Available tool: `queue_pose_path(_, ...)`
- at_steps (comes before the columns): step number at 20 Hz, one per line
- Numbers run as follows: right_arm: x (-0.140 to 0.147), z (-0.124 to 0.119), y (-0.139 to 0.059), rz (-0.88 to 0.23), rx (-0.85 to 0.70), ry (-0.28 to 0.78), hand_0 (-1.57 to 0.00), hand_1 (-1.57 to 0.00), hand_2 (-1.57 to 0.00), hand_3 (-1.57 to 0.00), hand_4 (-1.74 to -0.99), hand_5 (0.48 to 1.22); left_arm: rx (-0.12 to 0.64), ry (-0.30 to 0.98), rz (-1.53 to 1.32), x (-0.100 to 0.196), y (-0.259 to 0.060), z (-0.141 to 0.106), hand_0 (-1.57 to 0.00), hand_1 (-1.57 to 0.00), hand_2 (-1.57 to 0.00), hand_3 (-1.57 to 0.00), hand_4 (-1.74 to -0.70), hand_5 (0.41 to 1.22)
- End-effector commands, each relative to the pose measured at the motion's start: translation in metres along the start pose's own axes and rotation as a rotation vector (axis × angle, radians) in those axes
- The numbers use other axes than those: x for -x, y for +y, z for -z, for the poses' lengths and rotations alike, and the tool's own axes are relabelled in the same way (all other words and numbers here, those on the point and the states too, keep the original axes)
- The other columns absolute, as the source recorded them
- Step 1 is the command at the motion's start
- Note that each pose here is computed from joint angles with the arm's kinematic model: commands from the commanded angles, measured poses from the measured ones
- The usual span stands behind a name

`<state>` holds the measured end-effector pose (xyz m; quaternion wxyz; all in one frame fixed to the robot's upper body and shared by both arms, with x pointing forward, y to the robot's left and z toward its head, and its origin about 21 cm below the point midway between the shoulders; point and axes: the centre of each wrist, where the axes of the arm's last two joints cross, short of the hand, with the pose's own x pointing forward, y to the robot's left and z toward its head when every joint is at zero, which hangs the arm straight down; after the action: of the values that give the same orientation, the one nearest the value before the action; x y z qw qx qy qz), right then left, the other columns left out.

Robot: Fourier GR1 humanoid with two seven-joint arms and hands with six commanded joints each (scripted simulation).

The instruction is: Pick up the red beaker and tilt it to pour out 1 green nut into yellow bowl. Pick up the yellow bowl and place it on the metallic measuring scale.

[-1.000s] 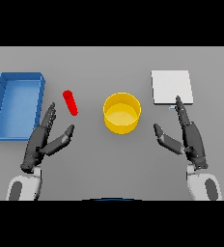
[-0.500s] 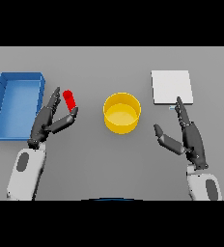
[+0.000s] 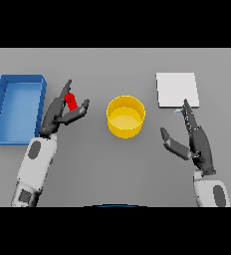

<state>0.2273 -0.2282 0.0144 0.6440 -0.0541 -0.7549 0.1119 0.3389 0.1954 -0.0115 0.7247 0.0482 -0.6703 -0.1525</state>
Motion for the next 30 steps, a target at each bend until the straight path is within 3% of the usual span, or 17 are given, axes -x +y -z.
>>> queue_pose_path(1,-0.001,-0.001,0.001,0.001,-0.001,0.004,0.0,0.0,0.0,0.0,-1.24,0.639,-0.007,-0.005,0.0,0.001,-0.001,0.003,0.0,0.0,0.0,0.0,-1.21,0.673)
queue_pose_path(8,0.002,-0.004,-0.004,-0.002,0.012,0.012,0.0,0.0,0.0,0.0,-1.244,0.644,-0.032,-0.061,-0.114,0.014,-0.008,0.017,0.0,-0.01,-0.05,-0.04,-1.33,0.738)
queue_pose_path(10,-0.003,-0.002,-0.008,-0.007,0.017,0.005,0.0,0.0,0.0,0.0,-1.24,0.645,-0.039,-0.07,-0.139,0.015,-0.019,0.019,-0.21,-0.23,-0.29,-0.25,-1.4,0.787)
queue_pose_path(12,-0.002,-0.003,-0.008,-0.008,0.011,0.011,0.0,0.0,0.0,0.0,-1.237,0.648,-0.091,-0.06,-0.119,0.014,-0.02,0.023,-0.55,-0.59,-0.66,-0.73,-1.47,0.943)
queue_pose_path(13,-0.001,-0.004,-0.007,0.0,0.017,0.02,0.0,0.0,0.0,0.0,-1.239,0.648,-0.103,-0.044,-0.08,0.015,-0.022,0.023,-0.76,-0.78,-0.84,-0.88,-1.52,0.999)
queue_pose_path(15,0.002,-0.004,-0.007,-0.007,0.013,0.025,0.0,0.0,0.0,0.0,-1.239,0.648,-0.089,-0.062,-0.021,0.011,-0.027,0.024,-1.05,-1.07,-1.11,-1.06,-1.59,1.079)
queue_pose_path(17,-0.001,-0.002,-0.005,-0.006,0.014,0.013,0.0,0.0,0.0,0.0,-1.242,0.65,-0.08,-0.071,-0.031,0.011,-0.029,0.022,-1.24,-1.25,-1.27,-1.15,-1.64,1.13)
queue_pose_path(18,-0.001,0.0,-0.004,0.01,0.009,0.018,0.0,0.0,0.0,0.0,-1.25,0.647,-0.077,-0.074,-0.033,0.011,-0.028,0.022,-1.3,-1.31,-1.33,-1.24,-1.6,1.148)
queue_pose_path(20,0.0,-0.003,-0.002,0.02,0.006,0.006,0.0,0.0,0.0,0.0,-1.255,0.644,-0.075,-0.07,-0.029,0.01,-0.025,0.023,-1.4,-1.41,-1.42,-1.36,-1.54,1.174)
queue_pose_path(24,0.002,-0.003,-0.005,-0.001,0.012,0.016,0.0,0.0,0.0,0.0,-1.246,0.644,-0.061,-0.154,-0.163,-0.002,-0.019,0.023,-1.5,-1.5,-1.51,-1.48,-1.66,1.15)
queue_pose_path(30,0.004,-0.007,-0.003,-0.017,0.005,-0.008,0.0,0.0,0.0,0.0,-1.226,0.65,-0.027,-0.211,-0.142,-0.034,-0.005,0.029,-1.55,-1.55,-1.55,-1.55,-1.72,1.131)
